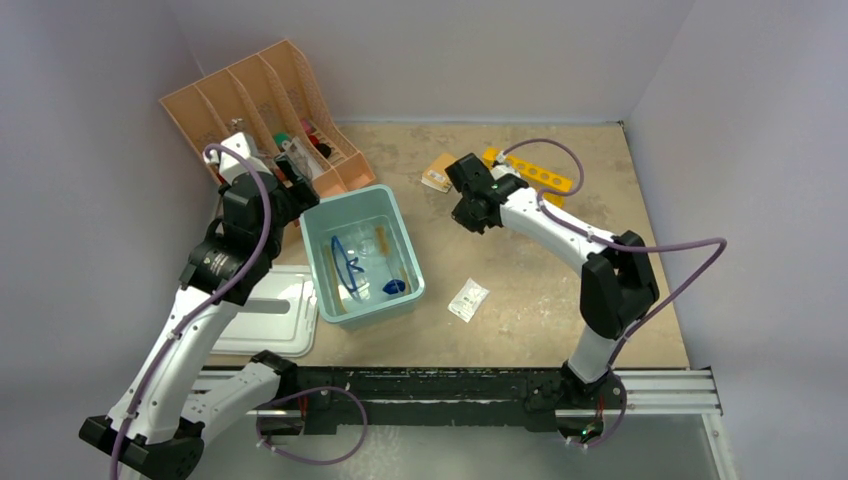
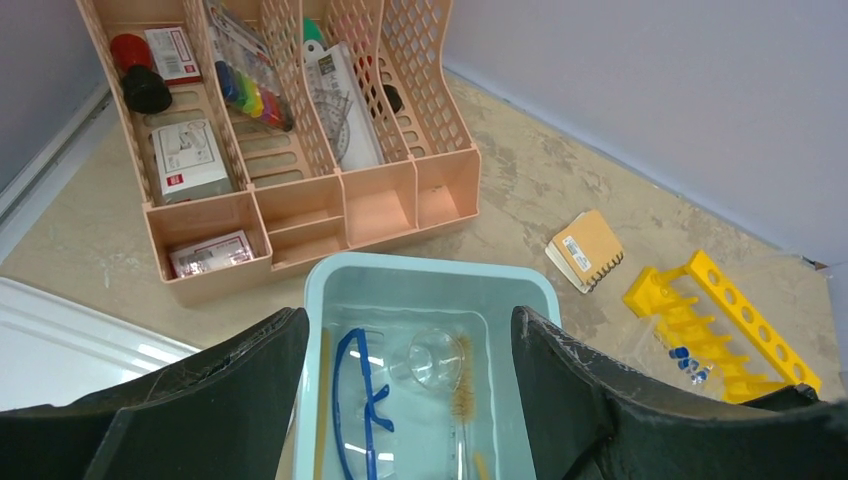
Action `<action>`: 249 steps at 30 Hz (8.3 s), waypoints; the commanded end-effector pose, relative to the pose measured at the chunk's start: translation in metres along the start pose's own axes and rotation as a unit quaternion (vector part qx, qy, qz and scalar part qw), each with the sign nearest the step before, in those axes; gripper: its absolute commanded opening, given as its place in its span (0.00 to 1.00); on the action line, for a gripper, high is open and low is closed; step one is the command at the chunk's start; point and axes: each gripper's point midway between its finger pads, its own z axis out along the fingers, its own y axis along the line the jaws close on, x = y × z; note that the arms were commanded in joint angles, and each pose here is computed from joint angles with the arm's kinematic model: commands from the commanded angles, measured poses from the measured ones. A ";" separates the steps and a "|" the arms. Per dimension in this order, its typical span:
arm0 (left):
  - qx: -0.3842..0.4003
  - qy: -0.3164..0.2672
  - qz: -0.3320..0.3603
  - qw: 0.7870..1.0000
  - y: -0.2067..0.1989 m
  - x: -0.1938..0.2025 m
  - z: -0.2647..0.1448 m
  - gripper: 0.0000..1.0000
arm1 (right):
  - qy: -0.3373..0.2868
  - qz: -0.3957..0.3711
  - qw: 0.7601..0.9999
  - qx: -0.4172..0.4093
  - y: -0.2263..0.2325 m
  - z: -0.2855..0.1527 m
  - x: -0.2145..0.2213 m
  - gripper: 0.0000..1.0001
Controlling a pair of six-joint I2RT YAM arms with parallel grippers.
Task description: Organize the chemistry lab equipment
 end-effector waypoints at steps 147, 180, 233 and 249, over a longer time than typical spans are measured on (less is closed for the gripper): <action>0.100 0.032 -0.074 0.992 -0.058 0.006 0.015 0.72 | 0.144 -0.290 0.946 -0.009 -0.119 0.021 0.132 0.25; 0.389 0.275 -0.171 0.863 -0.154 0.122 -0.023 0.68 | 0.015 -0.337 0.797 -0.501 0.100 -0.202 0.034 0.14; 0.205 0.301 -0.067 0.929 -0.073 0.176 0.005 0.00 | -0.059 -0.323 0.892 -0.311 0.061 -0.143 -0.017 0.77; 0.134 0.338 -0.075 0.929 -0.066 0.234 0.040 0.02 | -0.100 -0.254 0.959 -0.080 -0.040 -0.099 -0.077 0.77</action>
